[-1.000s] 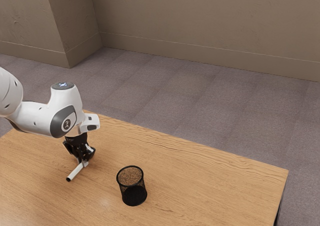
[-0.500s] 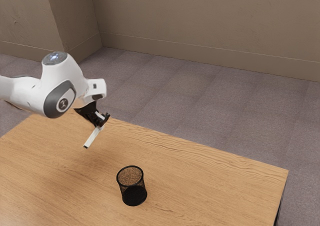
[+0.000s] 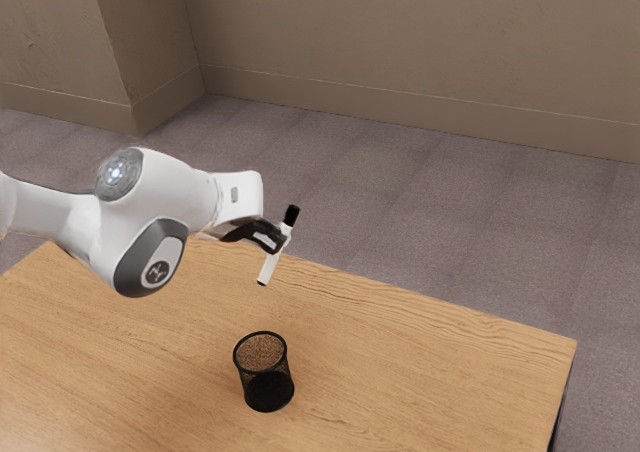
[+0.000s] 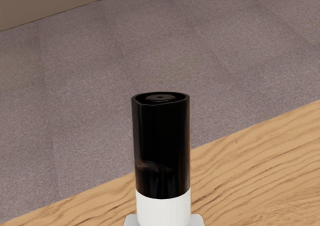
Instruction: Put the marker into the pen holder.
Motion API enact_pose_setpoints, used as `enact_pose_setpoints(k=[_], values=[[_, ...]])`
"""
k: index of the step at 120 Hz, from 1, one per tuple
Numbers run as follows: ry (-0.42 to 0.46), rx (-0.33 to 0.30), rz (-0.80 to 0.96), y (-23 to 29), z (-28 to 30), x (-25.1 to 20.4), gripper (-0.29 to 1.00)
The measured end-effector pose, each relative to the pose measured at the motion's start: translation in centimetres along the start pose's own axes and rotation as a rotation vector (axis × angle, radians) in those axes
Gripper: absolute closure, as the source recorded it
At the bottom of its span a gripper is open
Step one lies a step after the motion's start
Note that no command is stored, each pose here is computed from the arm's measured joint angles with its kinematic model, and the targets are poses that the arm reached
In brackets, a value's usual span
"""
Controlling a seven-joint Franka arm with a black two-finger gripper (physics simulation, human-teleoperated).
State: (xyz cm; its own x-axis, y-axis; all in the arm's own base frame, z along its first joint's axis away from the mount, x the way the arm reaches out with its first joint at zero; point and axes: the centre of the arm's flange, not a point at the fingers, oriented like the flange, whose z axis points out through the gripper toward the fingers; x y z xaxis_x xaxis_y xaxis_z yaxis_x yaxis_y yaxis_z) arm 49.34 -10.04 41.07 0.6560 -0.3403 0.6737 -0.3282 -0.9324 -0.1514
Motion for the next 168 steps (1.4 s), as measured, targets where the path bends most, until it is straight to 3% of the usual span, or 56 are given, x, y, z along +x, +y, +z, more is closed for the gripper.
enact_pose_setpoints(k=[22,39,84,122,153,168], values=[[0.057,-0.001,0.013,0.5,0.3,0.2,0.72],[0.026,-0.014,0.011,1.2,1.9,-2.5,0.72],[0.070,-0.009,0.051,4.4,-3.5,-7.4,0.72],[0.133,-0.012,0.093,6.7,-5.9,-7.7,0.73],[0.116,-0.032,0.106,8.6,-5.7,-8.6,0.73],[0.068,-0.052,0.099,9.1,-4.2,-9.9,0.73]])
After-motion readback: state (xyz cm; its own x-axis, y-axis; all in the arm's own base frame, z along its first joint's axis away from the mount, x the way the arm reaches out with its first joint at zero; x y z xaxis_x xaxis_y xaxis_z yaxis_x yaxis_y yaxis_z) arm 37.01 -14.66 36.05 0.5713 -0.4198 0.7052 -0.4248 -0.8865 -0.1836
